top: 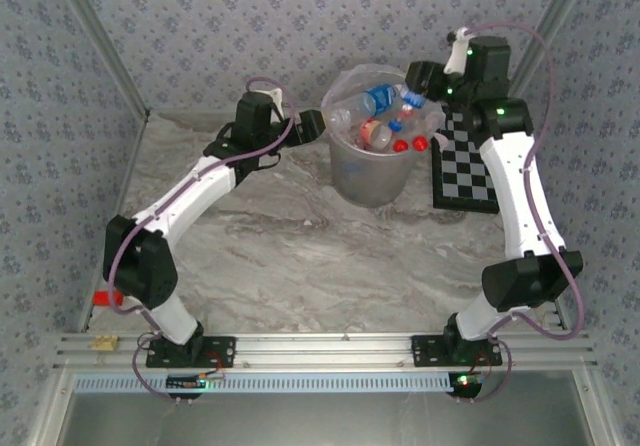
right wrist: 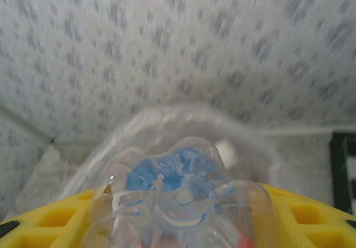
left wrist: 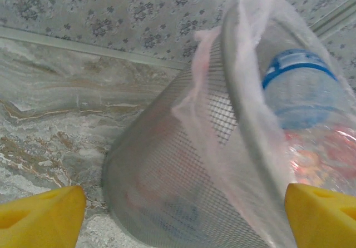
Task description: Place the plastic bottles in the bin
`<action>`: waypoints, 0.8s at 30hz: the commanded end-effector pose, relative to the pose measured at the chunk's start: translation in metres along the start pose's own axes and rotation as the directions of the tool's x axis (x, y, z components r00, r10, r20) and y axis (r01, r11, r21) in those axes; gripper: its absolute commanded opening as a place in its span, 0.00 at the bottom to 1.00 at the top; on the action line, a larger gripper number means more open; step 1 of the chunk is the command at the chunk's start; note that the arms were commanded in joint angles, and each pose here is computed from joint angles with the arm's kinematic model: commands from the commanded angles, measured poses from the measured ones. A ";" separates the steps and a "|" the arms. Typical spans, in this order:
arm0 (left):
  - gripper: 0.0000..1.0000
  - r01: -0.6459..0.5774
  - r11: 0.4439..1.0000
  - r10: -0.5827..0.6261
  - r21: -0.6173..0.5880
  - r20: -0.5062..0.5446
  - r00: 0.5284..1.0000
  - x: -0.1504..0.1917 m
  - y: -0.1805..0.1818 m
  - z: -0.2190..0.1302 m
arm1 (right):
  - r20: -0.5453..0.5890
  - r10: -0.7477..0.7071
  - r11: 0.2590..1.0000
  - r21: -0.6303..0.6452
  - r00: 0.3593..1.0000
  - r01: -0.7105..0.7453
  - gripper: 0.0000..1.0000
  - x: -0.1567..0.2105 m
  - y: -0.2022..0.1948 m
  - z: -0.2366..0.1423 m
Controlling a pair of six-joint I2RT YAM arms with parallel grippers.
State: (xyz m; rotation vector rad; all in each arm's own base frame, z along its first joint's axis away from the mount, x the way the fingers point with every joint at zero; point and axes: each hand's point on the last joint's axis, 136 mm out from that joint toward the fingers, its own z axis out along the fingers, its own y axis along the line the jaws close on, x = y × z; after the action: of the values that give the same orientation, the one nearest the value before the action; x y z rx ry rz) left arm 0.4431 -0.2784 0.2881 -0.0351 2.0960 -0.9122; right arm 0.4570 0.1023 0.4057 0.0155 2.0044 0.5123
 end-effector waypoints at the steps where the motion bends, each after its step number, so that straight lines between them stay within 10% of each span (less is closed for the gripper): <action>1: 0.89 0.033 0.999 -0.034 0.005 0.035 0.999 -0.018 -0.003 0.003 | -0.225 0.073 0.997 -0.023 0.972 -0.080 0.31 0.061 0.005 0.007; 24: 0.79 0.123 0.984 -0.119 0.125 -0.037 0.992 -0.013 -0.024 0.011 | -0.460 -0.167 0.986 -0.101 0.872 0.136 0.29 0.158 0.071 0.025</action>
State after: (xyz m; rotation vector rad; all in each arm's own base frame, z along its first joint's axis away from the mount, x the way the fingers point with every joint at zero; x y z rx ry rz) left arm 0.4568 -0.2965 0.2830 -0.0989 2.1307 -1.0733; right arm 0.4101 0.2130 0.3331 -0.2655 2.2566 0.5906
